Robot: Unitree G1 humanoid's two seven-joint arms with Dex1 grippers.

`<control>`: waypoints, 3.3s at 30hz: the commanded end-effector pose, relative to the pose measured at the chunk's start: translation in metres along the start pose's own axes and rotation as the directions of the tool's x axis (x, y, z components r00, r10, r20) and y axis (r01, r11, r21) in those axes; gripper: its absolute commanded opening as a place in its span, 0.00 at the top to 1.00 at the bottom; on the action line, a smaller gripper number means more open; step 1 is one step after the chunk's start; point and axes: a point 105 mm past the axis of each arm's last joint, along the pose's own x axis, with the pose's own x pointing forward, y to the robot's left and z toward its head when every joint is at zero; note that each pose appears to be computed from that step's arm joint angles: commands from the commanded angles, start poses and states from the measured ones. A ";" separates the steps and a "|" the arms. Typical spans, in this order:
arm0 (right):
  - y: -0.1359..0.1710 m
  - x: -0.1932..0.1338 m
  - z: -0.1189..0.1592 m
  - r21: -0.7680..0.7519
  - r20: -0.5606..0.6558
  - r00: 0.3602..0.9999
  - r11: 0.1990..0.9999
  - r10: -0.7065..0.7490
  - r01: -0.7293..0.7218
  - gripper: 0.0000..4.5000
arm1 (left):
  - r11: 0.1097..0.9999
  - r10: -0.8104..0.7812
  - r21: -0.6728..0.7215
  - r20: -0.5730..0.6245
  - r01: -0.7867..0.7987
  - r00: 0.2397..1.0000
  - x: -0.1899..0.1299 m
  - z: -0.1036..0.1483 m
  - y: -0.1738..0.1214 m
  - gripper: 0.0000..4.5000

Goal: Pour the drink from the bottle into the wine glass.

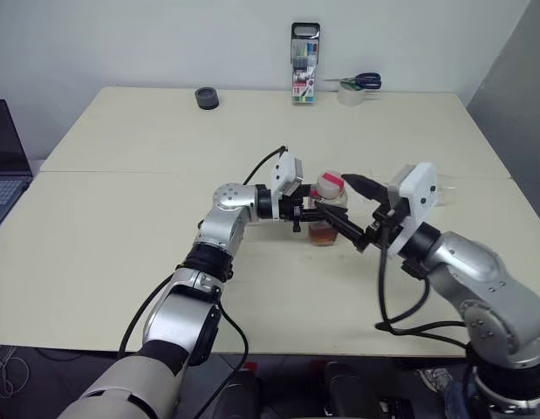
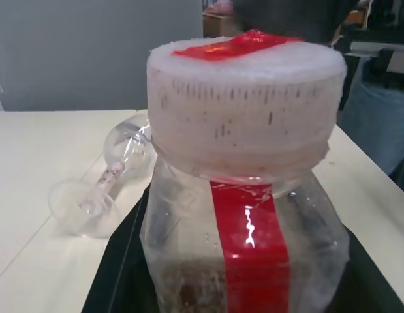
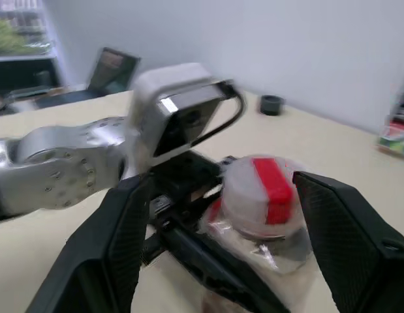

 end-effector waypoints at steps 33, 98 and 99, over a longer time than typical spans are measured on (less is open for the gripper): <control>0.015 0.023 0.006 -0.164 -0.072 0.888 0.873 0.454 -0.460 0.58 | 0.991 -0.100 0.084 -0.017 0.101 0.995 0.000 0.009 -0.011 0.61; -0.023 0.014 0.012 -0.002 -0.045 0.943 0.944 0.329 -0.329 0.42 | 0.989 -0.100 0.106 -0.047 0.105 0.994 -0.002 0.012 0.002 0.62; -0.027 0.014 0.016 -0.014 -0.022 0.956 0.956 0.293 -0.293 0.35 | 0.989 -0.100 0.104 -0.044 0.104 0.994 -0.002 0.012 0.002 0.62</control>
